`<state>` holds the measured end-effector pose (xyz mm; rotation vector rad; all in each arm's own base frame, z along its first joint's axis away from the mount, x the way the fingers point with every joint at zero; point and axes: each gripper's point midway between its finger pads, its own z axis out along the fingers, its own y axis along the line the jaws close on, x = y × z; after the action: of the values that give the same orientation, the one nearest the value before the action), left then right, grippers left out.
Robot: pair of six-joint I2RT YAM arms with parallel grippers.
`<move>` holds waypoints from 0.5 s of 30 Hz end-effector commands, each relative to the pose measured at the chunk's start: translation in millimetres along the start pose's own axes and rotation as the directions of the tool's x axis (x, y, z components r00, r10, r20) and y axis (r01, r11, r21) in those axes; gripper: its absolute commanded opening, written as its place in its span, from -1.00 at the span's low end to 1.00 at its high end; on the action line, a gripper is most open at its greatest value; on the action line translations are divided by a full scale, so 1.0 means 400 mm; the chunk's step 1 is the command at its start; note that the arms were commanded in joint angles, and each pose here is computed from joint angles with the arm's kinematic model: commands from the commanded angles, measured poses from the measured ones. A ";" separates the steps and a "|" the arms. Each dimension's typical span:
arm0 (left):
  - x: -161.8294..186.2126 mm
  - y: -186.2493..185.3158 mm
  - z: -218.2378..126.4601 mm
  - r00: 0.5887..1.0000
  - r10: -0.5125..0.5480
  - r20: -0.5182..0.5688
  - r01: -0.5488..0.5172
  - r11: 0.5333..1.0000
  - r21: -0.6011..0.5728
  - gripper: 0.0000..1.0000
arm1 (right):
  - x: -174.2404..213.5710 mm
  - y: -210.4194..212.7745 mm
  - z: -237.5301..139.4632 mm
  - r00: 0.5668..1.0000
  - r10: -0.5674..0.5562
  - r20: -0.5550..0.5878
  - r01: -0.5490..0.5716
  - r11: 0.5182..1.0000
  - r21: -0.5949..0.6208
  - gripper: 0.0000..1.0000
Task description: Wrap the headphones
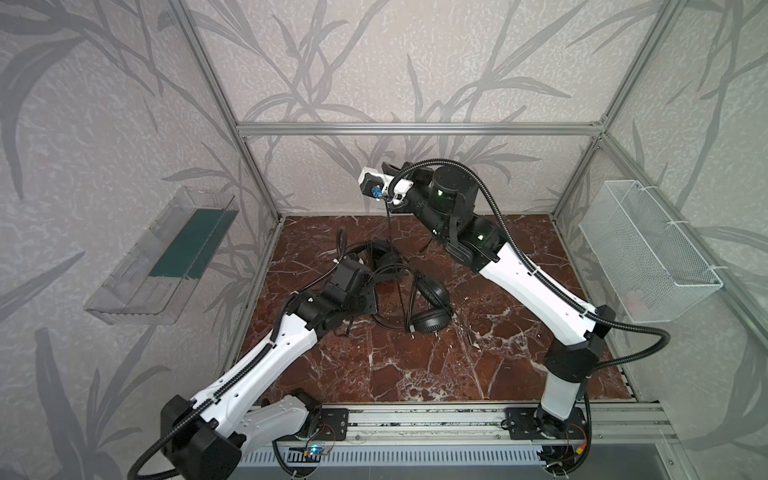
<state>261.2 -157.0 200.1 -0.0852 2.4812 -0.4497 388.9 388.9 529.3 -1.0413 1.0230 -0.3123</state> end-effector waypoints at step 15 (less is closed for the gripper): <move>0.022 -0.113 -0.224 0.973 0.162 0.166 -0.209 0.921 0.329 -1.00 | 0.312 -0.194 0.029 0.949 0.238 -0.207 -0.192 0.957 0.218 -1.00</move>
<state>224.7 -158.6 287.0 0.0675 2.1735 -0.6859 469.4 300.8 507.5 -0.8798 1.2689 -0.3460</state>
